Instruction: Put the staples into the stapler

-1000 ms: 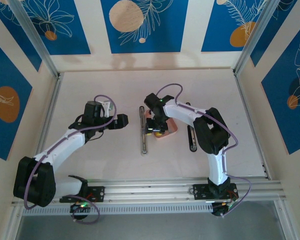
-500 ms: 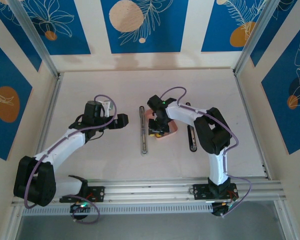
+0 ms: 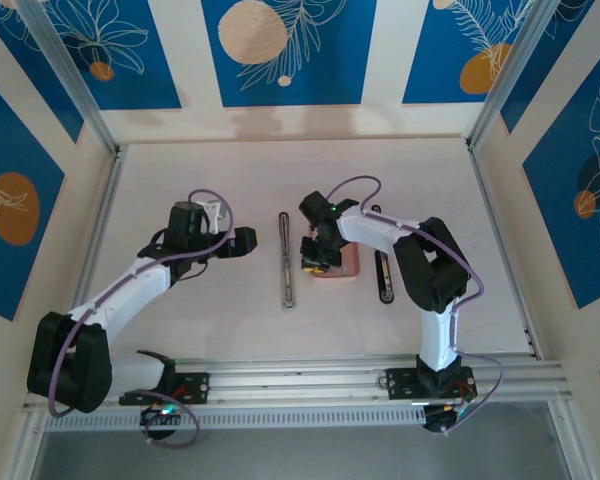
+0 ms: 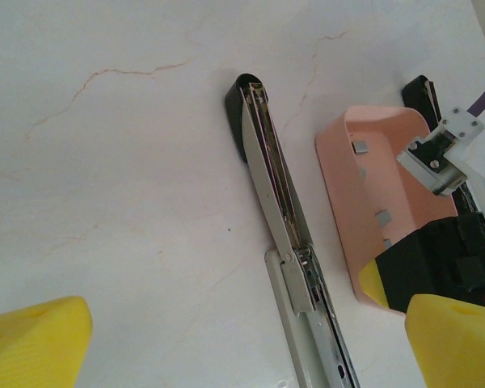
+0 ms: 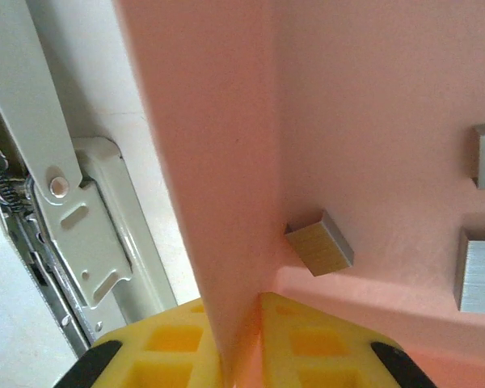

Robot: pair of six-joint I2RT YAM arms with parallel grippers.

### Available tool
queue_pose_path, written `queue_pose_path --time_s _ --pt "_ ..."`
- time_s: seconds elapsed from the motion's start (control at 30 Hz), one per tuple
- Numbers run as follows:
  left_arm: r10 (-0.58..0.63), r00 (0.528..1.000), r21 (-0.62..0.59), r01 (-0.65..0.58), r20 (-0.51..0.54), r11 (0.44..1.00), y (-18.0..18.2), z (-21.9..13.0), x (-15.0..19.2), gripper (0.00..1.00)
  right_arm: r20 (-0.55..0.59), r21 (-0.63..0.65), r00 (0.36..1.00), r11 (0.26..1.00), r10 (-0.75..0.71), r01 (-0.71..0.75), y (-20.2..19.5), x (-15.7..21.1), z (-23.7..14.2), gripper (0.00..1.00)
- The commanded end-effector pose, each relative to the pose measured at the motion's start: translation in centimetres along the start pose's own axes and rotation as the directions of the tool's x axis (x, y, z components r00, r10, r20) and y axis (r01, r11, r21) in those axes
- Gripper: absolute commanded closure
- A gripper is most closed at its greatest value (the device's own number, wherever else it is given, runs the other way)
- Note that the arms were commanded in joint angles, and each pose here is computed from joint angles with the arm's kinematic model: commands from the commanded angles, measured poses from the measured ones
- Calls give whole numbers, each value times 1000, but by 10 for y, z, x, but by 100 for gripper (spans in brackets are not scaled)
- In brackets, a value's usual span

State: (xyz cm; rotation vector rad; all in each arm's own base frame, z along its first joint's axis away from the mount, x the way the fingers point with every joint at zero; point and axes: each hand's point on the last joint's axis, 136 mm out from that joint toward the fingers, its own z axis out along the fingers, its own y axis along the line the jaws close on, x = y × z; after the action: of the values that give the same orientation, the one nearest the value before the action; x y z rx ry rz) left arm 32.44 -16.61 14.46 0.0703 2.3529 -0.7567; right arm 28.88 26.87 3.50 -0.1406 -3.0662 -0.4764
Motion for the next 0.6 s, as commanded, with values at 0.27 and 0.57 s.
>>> queue_pose_path --time_s 0.27,0.57 --pt "-6 1000 12 6 12 1000 2 1 0 1 -9 21 999 999 -43 43 -2 21 -16 83" --pt "-7 1000 21 7 20 1000 1 -2 1 1 -17 42 996 995 -90 91 -2 36 -21 77"
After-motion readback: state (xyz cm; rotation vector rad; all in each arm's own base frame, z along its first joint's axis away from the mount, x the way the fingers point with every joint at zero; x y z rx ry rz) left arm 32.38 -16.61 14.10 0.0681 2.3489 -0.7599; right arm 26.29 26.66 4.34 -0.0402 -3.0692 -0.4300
